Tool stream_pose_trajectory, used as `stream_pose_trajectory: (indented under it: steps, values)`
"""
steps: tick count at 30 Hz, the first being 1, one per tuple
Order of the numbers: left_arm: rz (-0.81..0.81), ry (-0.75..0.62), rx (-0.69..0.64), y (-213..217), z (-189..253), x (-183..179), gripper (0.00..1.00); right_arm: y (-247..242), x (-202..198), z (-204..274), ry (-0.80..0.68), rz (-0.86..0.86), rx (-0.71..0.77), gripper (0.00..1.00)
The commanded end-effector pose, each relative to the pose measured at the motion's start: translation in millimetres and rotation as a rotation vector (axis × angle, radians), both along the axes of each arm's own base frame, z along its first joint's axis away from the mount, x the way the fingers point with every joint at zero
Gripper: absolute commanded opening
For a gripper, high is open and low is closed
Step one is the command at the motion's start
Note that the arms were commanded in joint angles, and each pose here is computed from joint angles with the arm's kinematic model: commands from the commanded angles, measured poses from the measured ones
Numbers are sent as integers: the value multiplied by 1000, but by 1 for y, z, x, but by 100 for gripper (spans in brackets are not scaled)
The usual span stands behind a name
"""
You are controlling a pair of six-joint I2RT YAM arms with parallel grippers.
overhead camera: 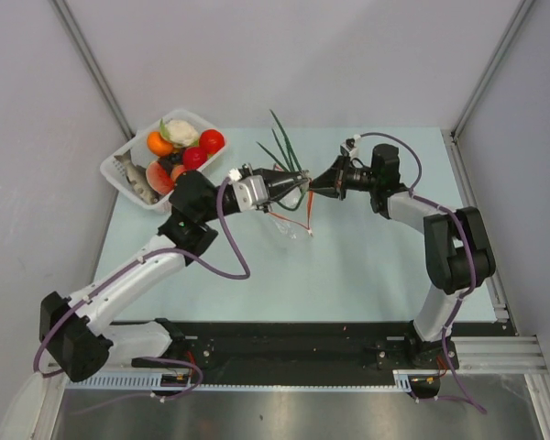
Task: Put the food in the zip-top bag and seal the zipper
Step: Place the fake vegetable in the zipper food storage bag.
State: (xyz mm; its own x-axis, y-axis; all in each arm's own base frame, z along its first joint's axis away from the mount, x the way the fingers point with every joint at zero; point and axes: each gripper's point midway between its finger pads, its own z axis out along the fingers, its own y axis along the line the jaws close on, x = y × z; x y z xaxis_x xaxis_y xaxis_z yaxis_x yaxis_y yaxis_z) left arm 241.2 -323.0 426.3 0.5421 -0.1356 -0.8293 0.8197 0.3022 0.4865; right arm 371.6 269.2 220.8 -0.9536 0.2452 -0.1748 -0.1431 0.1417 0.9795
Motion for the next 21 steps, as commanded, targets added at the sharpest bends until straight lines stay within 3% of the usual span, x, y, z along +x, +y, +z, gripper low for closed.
stream_pose_trajectory:
  steps: [1, 3, 11, 16, 21]
  values:
    - [12, -186, -81, -8, 17, -3, 0, 0, -3, 21, -67, 44, 54, 0]
    - [13, -222, -99, -13, 14, -3, 0, 0, -3, 22, -67, 46, 58, 0]
    - [25, -285, 32, -14, -74, -3, 0, -4, -1, 19, -36, 41, 73, 0]
    - [-16, -225, 104, -7, -111, -17, 0, -4, 1, 18, -29, 34, 84, 0]
    - [18, -13, 185, -2, -141, -1, 0, -3, 0, 19, -33, 38, 89, 0]
